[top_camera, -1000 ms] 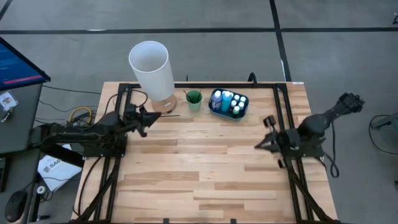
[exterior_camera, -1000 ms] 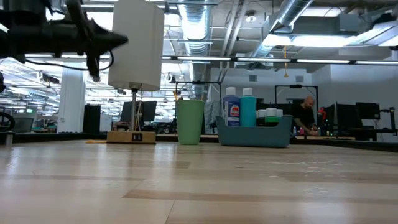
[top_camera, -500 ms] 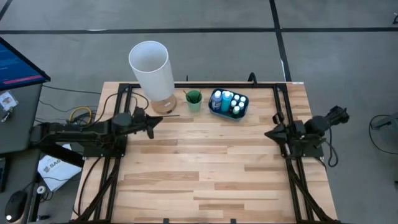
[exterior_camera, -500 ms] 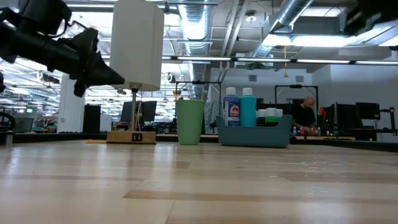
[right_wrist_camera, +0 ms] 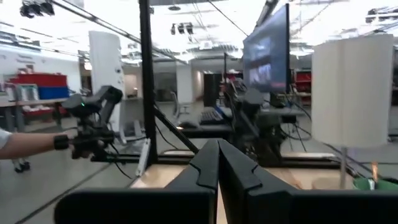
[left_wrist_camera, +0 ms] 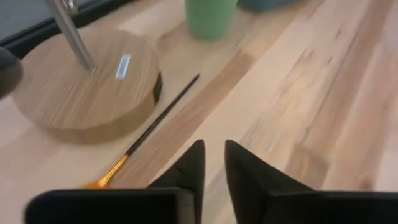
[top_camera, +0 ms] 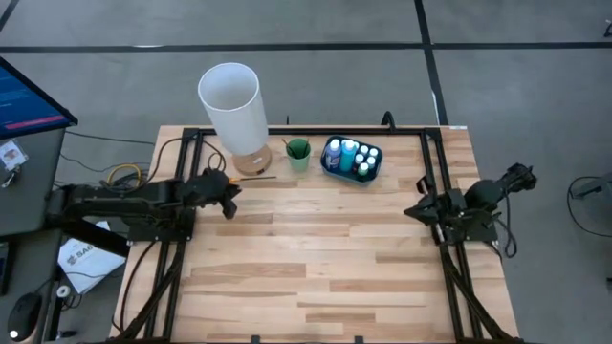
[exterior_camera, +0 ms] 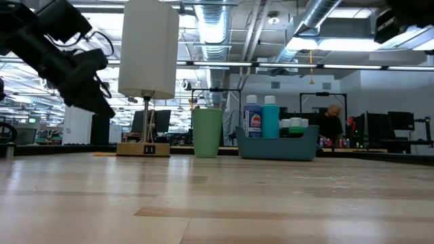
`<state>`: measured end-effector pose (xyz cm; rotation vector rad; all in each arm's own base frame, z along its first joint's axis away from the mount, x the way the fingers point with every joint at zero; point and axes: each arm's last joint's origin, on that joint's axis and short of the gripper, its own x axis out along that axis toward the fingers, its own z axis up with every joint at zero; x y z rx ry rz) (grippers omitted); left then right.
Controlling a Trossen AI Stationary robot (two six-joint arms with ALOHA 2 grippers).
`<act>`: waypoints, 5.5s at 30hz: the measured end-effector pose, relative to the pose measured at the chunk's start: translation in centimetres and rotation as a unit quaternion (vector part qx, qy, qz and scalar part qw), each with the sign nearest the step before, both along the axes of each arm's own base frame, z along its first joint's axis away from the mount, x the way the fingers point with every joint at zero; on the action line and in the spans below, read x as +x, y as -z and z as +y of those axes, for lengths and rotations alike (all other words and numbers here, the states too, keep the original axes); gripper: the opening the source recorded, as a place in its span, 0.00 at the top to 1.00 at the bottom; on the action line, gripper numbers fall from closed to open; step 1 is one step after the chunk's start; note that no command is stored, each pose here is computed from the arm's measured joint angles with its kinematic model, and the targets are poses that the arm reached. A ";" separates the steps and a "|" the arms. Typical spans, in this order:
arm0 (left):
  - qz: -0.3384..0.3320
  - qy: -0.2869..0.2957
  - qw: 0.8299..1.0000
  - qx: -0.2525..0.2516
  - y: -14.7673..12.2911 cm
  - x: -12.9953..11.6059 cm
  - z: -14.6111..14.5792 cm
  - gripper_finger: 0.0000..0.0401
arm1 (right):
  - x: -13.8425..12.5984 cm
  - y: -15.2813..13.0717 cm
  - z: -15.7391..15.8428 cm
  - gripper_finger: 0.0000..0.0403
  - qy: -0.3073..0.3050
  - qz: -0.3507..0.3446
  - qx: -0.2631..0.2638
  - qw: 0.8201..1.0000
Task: Pick & Place Paint Supplies
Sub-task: Put the gold paint brush into the green cup
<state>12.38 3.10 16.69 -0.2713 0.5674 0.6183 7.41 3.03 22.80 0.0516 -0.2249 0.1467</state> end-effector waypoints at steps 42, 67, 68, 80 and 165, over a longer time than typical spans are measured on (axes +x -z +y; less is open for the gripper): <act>0.215 -0.159 0.963 0.031 5.1 1.0 3.2 0.44 | 0.1 0.6 0.1 1.00 -0.024 0.037 0.033 0.998; 0.167 -0.146 0.969 -0.112 6.6 1.7 2.7 0.99 | 0.0 0.4 0.3 1.00 -0.052 0.025 0.042 0.997; 0.163 -0.143 0.969 -0.114 6.6 1.8 2.4 0.99 | 0.0 0.4 0.3 1.00 -0.052 0.024 0.043 0.997; 0.084 -0.071 0.974 -0.198 5.8 2.7 -1.9 1.00 | 0.0 0.3 0.3 1.00 -0.051 0.024 0.043 0.997; 0.247 -0.073 0.956 -0.141 4.7 6.0 -4.8 0.57 | 0.6 1.2 0.6 1.00 -0.051 0.074 0.050 0.995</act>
